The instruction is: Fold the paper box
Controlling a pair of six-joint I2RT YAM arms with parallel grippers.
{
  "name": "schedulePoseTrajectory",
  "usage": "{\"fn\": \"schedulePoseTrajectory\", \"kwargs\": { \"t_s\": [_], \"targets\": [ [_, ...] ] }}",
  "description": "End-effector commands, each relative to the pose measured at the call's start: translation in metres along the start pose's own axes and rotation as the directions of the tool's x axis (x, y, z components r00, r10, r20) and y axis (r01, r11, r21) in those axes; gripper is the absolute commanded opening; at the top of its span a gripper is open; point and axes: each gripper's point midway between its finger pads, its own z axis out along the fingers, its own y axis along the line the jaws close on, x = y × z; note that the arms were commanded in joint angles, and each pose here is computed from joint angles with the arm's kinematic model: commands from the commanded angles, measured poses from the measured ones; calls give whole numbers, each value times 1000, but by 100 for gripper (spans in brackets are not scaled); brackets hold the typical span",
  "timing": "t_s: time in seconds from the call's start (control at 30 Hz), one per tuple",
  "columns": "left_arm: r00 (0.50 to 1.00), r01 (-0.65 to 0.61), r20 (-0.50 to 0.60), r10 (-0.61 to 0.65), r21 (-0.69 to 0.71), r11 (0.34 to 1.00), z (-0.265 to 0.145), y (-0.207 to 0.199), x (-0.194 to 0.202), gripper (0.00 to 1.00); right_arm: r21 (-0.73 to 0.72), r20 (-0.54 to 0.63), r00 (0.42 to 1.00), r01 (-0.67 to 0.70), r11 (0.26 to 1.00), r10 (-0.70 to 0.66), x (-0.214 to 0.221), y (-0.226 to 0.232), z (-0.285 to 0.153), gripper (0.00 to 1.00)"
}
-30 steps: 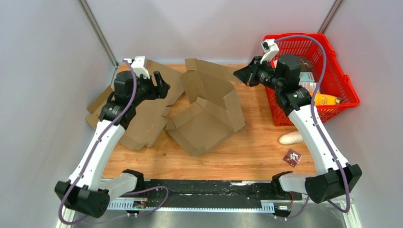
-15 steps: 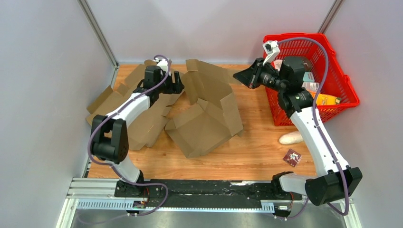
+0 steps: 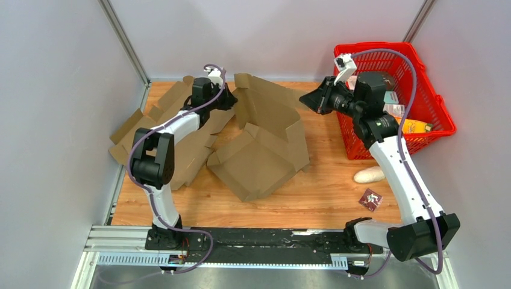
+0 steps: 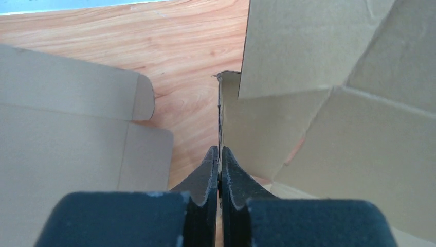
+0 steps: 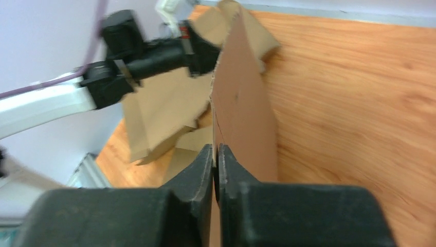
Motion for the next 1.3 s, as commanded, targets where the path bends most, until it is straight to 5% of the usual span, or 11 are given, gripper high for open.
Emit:
{"fn": "schedulePoseTrajectory", "kwargs": {
  "t_s": [0.0,0.17,0.37,0.53,0.77,1.27],
  "targets": [
    [988,-78,128,80,-24,997,-39,-18,-46,3,307,3,998,63,950,-67,-12,-40,-28,14],
    [998,-66,9,66,-52,996,-73,-31,-15,0,386,-145,986,137,912,-87,-1,-57,-29,64],
    [1000,-12,-16,12,-13,1000,-104,-51,3,0,239,-285,913,363,901,-292,3,-37,-4,82],
    [996,-9,-90,12,29,1000,-124,-69,16,0,45,-382,732,624,780,-564,18,-11,36,86],
    [991,-83,-105,88,58,995,-154,-78,28,0,-186,-366,620,682,708,-694,27,-8,81,84],
    [960,-243,-126,251,78,967,-199,-87,23,0,-410,-290,602,624,665,-744,39,-30,125,83]
  ]
}}
